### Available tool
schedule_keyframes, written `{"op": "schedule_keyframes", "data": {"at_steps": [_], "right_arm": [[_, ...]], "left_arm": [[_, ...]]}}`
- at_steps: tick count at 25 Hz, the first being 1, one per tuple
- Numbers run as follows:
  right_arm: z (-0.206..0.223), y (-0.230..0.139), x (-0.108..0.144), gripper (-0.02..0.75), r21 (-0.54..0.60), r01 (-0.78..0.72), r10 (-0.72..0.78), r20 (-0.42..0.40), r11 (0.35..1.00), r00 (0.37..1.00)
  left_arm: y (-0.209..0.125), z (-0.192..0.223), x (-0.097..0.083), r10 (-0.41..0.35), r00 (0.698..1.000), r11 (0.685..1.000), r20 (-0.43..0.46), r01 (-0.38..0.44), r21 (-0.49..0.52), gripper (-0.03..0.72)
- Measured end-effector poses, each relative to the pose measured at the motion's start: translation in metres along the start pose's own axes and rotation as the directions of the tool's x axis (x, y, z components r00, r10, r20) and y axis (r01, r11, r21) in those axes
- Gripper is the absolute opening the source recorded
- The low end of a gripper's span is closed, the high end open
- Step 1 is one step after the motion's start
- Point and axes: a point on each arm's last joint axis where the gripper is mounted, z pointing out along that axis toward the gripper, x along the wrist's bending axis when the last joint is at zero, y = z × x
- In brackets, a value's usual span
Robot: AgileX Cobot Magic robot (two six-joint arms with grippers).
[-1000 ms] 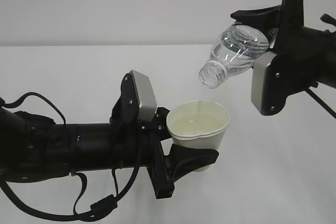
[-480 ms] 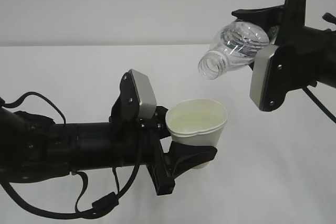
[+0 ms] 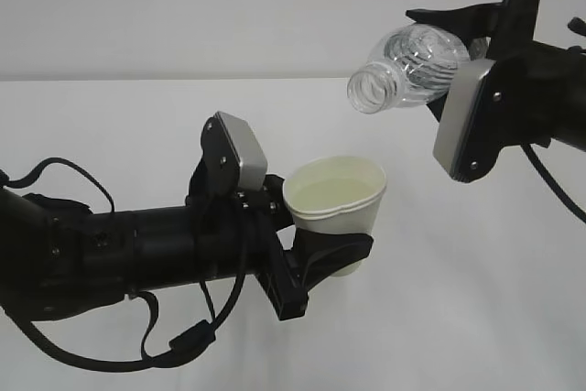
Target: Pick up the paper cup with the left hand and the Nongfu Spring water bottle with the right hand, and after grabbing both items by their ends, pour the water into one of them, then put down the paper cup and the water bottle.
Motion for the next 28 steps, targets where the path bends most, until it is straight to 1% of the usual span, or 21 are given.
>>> {"op": "schedule_keyframes", "data": {"at_steps": [9,12,23,28], "right_arm": [[0.0,0.0001,-0.0008,0.42,-0.002,-0.116,0.116,0.008,0.993,0.993],[0.0,-0.0017,-0.0019,0.42,0.015,-0.185,0.185,0.024,0.983,0.982],[-0.0003,-0.004,-0.0028,0.42,0.032,-0.309,0.307,0.047,0.951,0.95],[-0.0006,-0.0058,-0.0034,0.42,0.044,-0.385,0.382,0.066,0.922,0.922]], "left_arm": [[0.0001,0.0,0.0006,-0.004,1.0,1.0,-0.007,0.004,-0.001,0.439],[-0.0004,0.0,0.0008,-0.004,1.0,1.0,-0.009,0.004,0.004,0.439],[0.0,-0.0001,0.002,-0.013,1.0,1.0,-0.022,0.013,-0.001,0.439],[0.0001,-0.0001,0.0023,-0.015,1.0,1.0,-0.025,0.015,-0.002,0.439]]}}
